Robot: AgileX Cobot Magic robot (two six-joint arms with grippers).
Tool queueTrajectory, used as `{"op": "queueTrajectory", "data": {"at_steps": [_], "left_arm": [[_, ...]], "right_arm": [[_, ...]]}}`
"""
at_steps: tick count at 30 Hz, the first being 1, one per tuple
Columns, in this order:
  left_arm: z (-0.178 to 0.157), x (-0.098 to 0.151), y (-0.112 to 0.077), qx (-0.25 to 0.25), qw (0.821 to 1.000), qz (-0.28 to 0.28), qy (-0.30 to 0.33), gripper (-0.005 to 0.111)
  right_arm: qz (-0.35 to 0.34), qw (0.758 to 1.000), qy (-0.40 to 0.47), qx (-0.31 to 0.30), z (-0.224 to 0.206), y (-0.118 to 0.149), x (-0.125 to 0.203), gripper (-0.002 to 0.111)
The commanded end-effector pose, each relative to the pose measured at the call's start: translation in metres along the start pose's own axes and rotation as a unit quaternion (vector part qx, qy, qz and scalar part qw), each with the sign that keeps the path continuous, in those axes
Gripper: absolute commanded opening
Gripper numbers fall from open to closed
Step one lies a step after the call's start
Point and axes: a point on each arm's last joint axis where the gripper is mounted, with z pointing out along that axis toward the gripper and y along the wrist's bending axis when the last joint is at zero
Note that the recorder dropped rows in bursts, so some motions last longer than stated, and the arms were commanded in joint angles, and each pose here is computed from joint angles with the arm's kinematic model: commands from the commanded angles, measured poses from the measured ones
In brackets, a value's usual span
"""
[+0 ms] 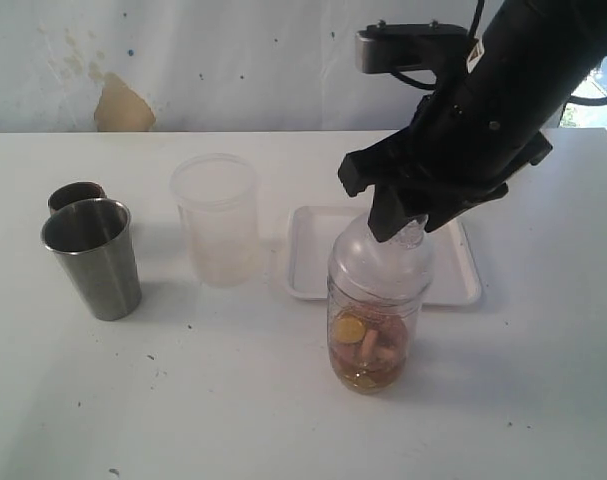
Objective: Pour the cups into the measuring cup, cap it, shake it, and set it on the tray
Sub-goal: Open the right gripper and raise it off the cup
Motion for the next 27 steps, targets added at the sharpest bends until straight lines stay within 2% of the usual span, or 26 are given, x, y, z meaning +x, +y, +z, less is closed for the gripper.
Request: {"op": "queueTrajectory", "data": {"at_steps": [1,3,4,16,18,19,21,22,27], "left_arm": [[0.0,0.001,0.0,0.002,1.0,-0.004,-0.005,0.0],[0.0,0.001,0.0,0.002,1.0,-0.004,-0.005,0.0],[0.0,0.001,0.0,0.002,1.0,-0.004,-0.005,0.0],[0.0,0.001,0.0,0.002,1.0,-0.004,-0.005,0.0],[0.0,0.001,0.0,0.002,1.0,-0.004,-0.005,0.0],[0.0,0.001,0.0,0.002,1.0,-0.004,-0.005,0.0],[0.0,0.001,0.0,0.002,1.0,-0.004,-0.005,0.0],[0.0,0.001,0.0,0.002,1.0,-0.004,-0.005,0.0],[0.0,0.001,0.0,0.002,1.0,-0.004,-0.005,0.0]], "right_arm": [[-0.005,1.0,0.019,-0.001,0.011,-0.001,0.001,0.049],[-0.005,1.0,0.019,-0.001,0.011,-0.001,0.001,0.058],[-0.005,1.0,0.019,-0.001,0.011,-0.001,0.001,0.058],[-0.033,0.997,-0.07,0.003,-0.042,0.006,-0.004,0.056],[-0.035,0.996,-0.077,0.003,-0.048,0.007,-0.003,0.048],[-0.036,0.996,-0.082,0.003,-0.051,0.008,-0.002,0.037],[-0.047,0.995,-0.09,0.003,-0.057,0.008,0.001,0.006],[-0.055,0.994,-0.096,0.004,-0.059,0.009,0.0,0.0],[-0.056,0.992,-0.11,0.0,-0.054,0.009,-0.002,0.0]]}}
